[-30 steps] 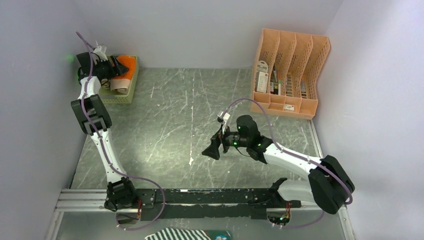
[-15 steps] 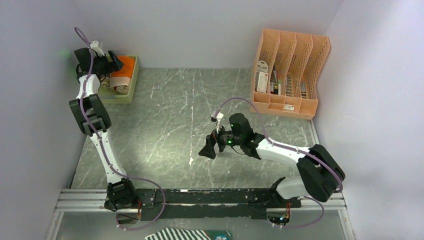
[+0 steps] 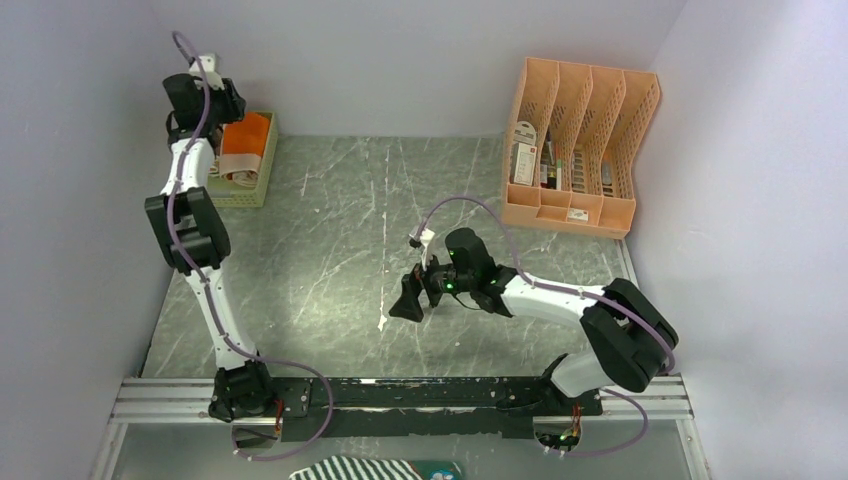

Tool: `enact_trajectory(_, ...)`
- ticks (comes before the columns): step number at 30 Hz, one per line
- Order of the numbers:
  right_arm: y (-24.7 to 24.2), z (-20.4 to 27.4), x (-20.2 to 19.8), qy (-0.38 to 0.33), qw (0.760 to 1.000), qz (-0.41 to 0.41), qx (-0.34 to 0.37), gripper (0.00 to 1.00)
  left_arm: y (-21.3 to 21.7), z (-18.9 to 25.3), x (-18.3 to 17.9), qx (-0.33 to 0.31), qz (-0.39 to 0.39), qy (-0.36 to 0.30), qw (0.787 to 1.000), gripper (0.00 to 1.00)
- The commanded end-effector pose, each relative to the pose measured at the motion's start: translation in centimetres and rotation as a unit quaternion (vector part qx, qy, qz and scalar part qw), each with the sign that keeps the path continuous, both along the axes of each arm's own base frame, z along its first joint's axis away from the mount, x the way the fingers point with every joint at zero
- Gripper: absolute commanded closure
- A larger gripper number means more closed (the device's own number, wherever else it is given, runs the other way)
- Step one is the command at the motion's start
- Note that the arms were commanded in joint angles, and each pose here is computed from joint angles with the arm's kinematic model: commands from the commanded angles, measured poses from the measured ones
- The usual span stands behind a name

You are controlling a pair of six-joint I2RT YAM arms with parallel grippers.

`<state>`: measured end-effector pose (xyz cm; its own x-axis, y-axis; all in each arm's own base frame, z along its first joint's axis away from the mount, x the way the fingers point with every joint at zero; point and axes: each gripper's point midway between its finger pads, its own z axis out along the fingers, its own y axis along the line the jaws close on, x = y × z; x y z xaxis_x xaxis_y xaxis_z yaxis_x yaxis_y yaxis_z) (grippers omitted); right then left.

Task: Roll the towels
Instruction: Reset both arms

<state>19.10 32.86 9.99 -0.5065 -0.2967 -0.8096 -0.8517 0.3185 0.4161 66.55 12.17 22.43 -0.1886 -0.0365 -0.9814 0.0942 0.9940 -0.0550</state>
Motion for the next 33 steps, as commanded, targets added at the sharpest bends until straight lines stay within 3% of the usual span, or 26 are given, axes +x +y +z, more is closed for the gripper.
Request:
enact_trajectory(1,0.7,0.8,0.6,-0.017,1.000,0.000,0.006,0.00,0.8,-5.4,1.4,0.001,0.025,0.035,0.999,0.64)
enact_trajectory(2,0.7,0.8,0.6,-0.016,1.000,-0.001,0.005,0.00,1.0,-6.4,1.7,-0.002,0.031,0.039,0.999,0.75)
enact_trajectory(3,0.7,0.7,0.6,-0.015,1.000,-0.001,0.004,0.00,1.2,-7.3,1.9,-0.004,0.036,0.042,0.998,0.79)
enact_trajectory(7,0.7,0.5,0.6,-0.014,1.000,-0.004,0.000,0.00,1.7,-10.5,2.5,-0.007,0.047,0.056,0.997,0.66)
enact_trajectory(10,0.9,0.5,0.5,-0.012,1.000,-0.004,-0.001,0.00,1.8,-11.6,2.8,-0.001,0.045,0.057,0.997,0.64)
enact_trajectory(15,1.3,0.4,0.4,-0.012,1.000,-0.002,-0.006,0.00,1.6,-9.6,3.1,0.001,0.030,0.032,0.999,0.61)
enact_trajectory(17,1.5,0.4,0.3,-0.012,1.000,0.000,-0.007,0.00,1.2,-6.7,3.0,-0.004,0.027,0.003,1.000,0.45)
enact_trajectory(19,1.8,0.5,0.2,-0.014,1.000,0.004,-0.007,0.00,0.2,-2.3,2.6,-0.014,0.010,-0.041,0.999,0.08)
enact_trajectory(20,2.0,0.5,0.2,-0.018,1.000,0.005,-0.006,0.00,-0.7,1.1,2.1,-0.024,-0.005,-0.070,0.997,0.01)
enact_trajectory(26,2.3,3.3,2.4,-0.059,0.998,-0.005,0.009,0.00,-4.4,14.3,-4.1,-0.056,-0.033,-0.202,0.977,0.00)
enact_trajectory(30,0.1,9.4,6.5,-0.135,0.982,-0.106,0.085,0.00,-7.6,16.7,-10.4,-0.087,-0.061,-0.246,0.963,0.00)
enact_trajectory(33,-3.4,12.1,9.6,-0.179,0.949,-0.230,0.121,0.00,-11.3,13.6,-15.5,-0.100,-0.079,-0.228,0.965,0.01)
